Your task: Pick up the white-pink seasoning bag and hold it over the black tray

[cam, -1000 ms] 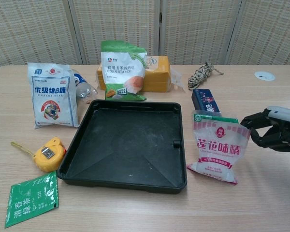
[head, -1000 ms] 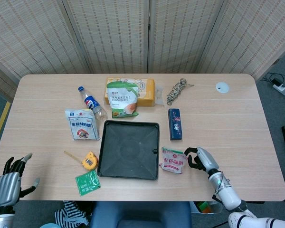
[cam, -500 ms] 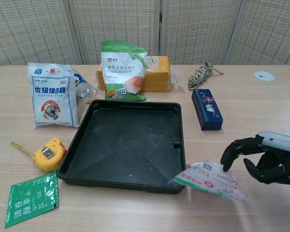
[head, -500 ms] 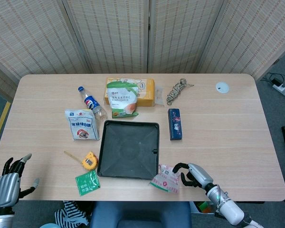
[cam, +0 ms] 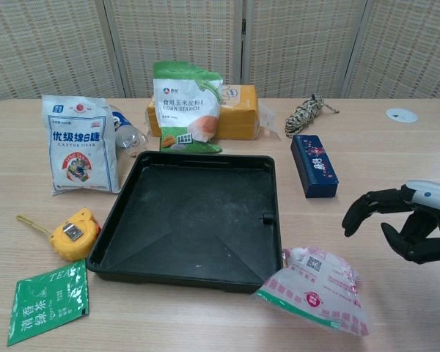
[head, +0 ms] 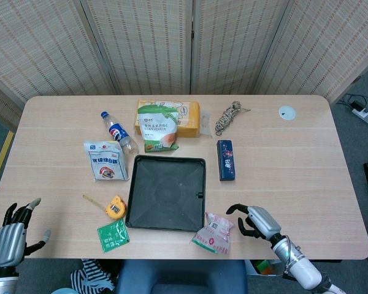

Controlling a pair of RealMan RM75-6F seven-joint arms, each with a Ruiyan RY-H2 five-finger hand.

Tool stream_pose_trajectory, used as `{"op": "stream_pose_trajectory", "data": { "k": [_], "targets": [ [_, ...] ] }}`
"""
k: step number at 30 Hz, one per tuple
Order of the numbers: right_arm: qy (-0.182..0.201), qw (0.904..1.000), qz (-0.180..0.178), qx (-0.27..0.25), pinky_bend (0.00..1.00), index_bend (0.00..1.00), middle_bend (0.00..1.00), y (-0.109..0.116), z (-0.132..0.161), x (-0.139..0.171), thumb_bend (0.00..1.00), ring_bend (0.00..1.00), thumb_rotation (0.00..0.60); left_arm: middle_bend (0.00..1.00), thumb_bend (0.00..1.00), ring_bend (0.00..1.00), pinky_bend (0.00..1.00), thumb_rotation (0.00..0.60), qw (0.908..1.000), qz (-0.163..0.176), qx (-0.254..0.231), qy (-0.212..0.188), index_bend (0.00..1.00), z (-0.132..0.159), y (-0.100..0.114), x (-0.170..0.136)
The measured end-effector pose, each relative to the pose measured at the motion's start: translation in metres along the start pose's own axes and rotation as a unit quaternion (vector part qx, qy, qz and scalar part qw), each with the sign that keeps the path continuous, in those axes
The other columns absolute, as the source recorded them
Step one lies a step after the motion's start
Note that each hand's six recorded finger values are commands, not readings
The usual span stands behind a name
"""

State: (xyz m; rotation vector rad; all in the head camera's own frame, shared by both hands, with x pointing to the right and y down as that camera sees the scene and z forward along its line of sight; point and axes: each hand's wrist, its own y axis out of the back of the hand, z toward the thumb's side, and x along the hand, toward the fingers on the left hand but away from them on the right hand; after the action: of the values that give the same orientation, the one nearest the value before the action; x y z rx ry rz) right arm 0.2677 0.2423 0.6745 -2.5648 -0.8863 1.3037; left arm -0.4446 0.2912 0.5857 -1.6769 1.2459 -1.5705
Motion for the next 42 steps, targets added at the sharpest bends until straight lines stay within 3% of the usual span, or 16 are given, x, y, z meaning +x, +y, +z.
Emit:
{"op": "stream_pose_trajectory", "data": {
  "k": [2, 5, 10, 17, 23, 33, 42],
  "targets": [
    [0.011, 0.9991, -0.001, 0.042, 0.84, 0.20, 0.23, 0.004, 0.000, -0.001, 0.53, 0.93, 0.600, 0.22, 0.35, 0.20, 0.08, 0.600, 1.0000, 0.000, 0.000, -0.001, 0.15, 0.001, 0.000, 0.000],
    [0.027, 0.9934, 0.002, 0.111, 0.83, 0.14, 0.17, 0.007, 0.001, -0.002, 0.36, 0.91, 0.600, 0.22, 0.35, 0.20, 0.08, 0.600, 1.0000, 0.001, -0.001, -0.001, 0.15, 0.002, 0.000, 0.000],
    [0.052, 0.9755, 0.025, 0.212, 0.83, 0.00, 0.07, 0.004, 0.004, -0.009, 0.22, 0.86, 0.600, 0.22, 0.35, 0.20, 0.08, 0.600, 1.0000, 0.001, 0.000, -0.003, 0.15, 0.004, 0.001, 0.000],
    [0.084, 0.9497, 0.042, 0.298, 0.83, 0.00, 0.05, -0.006, 0.009, -0.023, 0.21, 0.85, 0.600, 0.22, 0.35, 0.20, 0.08, 0.600, 1.0000, 0.003, 0.001, 0.000, 0.15, 0.003, 0.005, -0.001],
    [0.105, 0.9362, 0.043, 0.333, 0.83, 0.00, 0.06, -0.015, 0.008, -0.034, 0.21, 0.85, 0.600, 0.22, 0.35, 0.20, 0.08, 0.600, 1.0000, 0.004, 0.002, 0.003, 0.14, 0.003, 0.006, -0.003],
    [0.139, 0.9307, 0.032, 0.337, 0.83, 0.07, 0.12, -0.034, 0.003, -0.049, 0.21, 0.86, 0.600, 0.22, 0.35, 0.20, 0.08, 0.600, 1.0000, 0.005, 0.001, 0.003, 0.14, 0.004, 0.008, -0.003],
    [0.176, 0.9347, 0.004, 0.309, 0.83, 0.31, 0.24, -0.044, 0.007, -0.063, 0.21, 0.91, 0.600, 0.22, 0.35, 0.20, 0.08, 0.600, 1.0000, 0.006, 0.002, 0.007, 0.15, 0.002, 0.012, -0.006]
  ]
}}
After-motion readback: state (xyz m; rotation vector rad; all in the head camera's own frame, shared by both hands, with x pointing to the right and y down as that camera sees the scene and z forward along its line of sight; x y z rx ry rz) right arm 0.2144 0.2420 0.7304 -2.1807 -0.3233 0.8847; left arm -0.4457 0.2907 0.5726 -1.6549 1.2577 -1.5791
